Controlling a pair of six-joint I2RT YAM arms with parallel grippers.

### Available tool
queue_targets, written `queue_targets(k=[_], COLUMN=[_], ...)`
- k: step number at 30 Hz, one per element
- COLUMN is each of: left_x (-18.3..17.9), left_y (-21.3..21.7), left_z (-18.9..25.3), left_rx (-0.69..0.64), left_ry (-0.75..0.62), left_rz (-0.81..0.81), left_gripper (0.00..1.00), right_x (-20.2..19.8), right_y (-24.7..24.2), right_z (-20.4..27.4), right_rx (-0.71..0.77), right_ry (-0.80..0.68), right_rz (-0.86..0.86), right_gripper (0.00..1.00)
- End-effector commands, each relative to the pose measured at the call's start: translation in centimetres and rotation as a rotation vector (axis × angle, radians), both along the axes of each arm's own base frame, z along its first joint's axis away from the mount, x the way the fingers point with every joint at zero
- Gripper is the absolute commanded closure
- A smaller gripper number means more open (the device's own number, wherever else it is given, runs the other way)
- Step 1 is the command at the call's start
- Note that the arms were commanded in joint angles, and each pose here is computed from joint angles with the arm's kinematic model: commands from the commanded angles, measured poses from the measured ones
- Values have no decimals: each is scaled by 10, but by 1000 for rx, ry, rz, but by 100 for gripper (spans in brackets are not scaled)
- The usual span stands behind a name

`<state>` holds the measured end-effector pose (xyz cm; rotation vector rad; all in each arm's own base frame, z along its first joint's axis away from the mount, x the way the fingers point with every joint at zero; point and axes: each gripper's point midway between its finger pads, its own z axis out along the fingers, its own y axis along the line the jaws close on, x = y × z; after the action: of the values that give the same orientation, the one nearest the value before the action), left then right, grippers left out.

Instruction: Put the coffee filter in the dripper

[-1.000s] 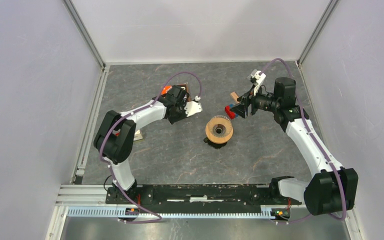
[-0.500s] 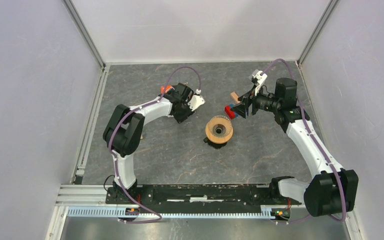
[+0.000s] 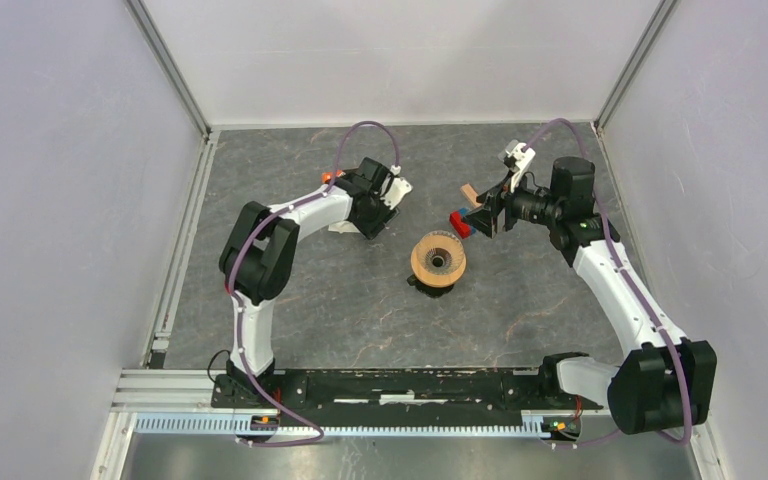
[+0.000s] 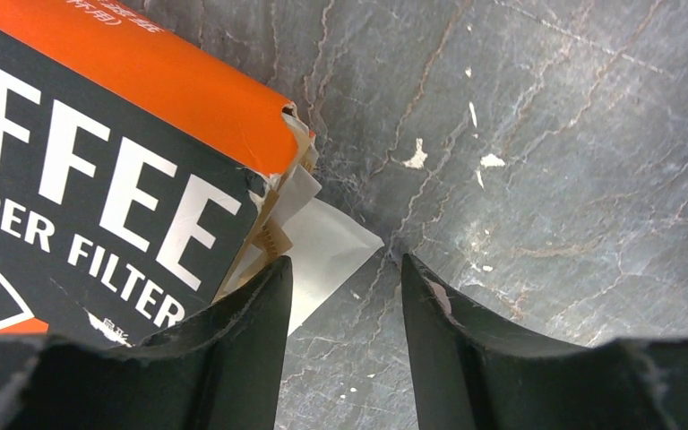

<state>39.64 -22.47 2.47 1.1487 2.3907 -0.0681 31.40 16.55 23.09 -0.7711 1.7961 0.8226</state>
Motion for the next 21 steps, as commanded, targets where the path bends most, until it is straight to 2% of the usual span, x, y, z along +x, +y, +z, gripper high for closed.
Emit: queue_targets(k=[1,13,18,21], left_x=[3,-3,0,-1], left_y=[-8,0,7,12], left_z=[1,-25,-31,-37], left_rx=[-31,-66,-65,-47], left_ry=[29,193,244,259], left_rz=[74,200,245,256], left_gripper=[46,52,58,66], right_x=[-1,-1,-1,-1], right_y=[0,-1,-1,-1], right_z=[13,10,10,10], right_rx=[17,20,24,30], right_ry=[-51,-45,-45,-43], right_rz=[5,4,3,4], right_gripper=[26,26,25,25])
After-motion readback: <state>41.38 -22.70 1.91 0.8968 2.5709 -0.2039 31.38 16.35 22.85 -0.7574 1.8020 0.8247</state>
